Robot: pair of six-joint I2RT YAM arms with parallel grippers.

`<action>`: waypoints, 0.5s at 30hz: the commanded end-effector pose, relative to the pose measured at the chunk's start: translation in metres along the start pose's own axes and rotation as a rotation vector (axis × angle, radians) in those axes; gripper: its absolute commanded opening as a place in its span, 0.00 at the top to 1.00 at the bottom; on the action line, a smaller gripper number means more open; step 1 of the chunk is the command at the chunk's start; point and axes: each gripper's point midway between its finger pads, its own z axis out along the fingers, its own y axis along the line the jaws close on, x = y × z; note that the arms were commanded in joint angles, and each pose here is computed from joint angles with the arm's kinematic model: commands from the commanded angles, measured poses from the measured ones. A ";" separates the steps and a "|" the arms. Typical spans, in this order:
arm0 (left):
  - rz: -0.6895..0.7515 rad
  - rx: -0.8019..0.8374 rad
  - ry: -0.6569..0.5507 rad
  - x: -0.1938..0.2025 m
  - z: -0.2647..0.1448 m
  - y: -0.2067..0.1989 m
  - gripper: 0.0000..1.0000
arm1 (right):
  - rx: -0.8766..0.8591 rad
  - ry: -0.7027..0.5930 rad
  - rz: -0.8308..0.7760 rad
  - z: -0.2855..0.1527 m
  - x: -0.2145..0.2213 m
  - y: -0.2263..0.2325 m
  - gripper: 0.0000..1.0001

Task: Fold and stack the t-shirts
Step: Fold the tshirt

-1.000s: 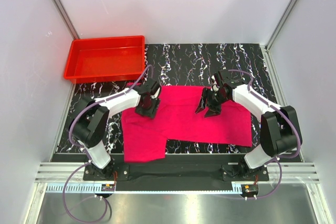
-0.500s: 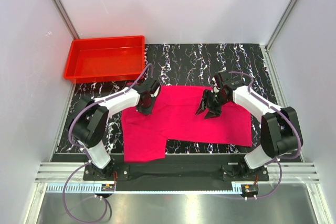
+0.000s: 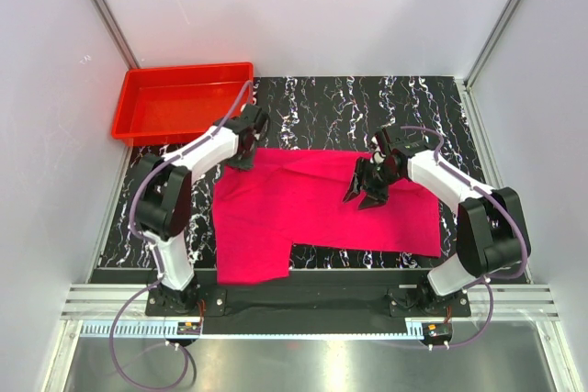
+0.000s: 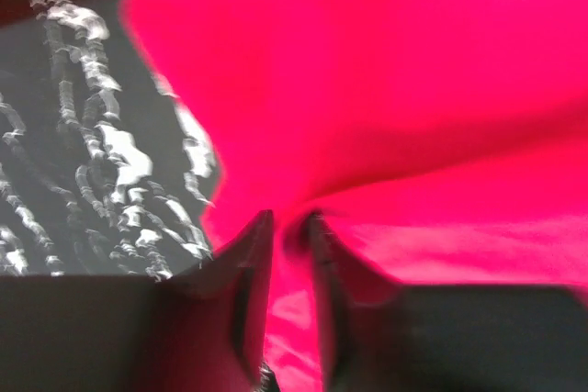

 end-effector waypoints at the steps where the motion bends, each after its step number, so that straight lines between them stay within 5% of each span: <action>1: -0.054 -0.120 -0.023 -0.026 0.003 0.035 0.63 | -0.022 -0.012 -0.018 -0.013 0.005 0.006 0.42; 2: -0.060 -0.110 -0.031 -0.030 0.000 0.034 0.47 | -0.019 -0.007 -0.019 -0.013 0.008 0.004 0.42; 5: -0.089 -0.071 -0.098 -0.041 -0.022 0.025 0.46 | -0.014 -0.009 -0.025 -0.015 0.012 0.001 0.42; 10: -0.069 0.040 -0.164 -0.032 -0.060 -0.014 0.55 | -0.019 -0.003 -0.023 -0.013 0.018 -0.002 0.42; 15: -0.047 0.115 -0.109 0.000 -0.051 -0.047 0.69 | -0.013 -0.031 -0.028 -0.016 0.014 -0.002 0.42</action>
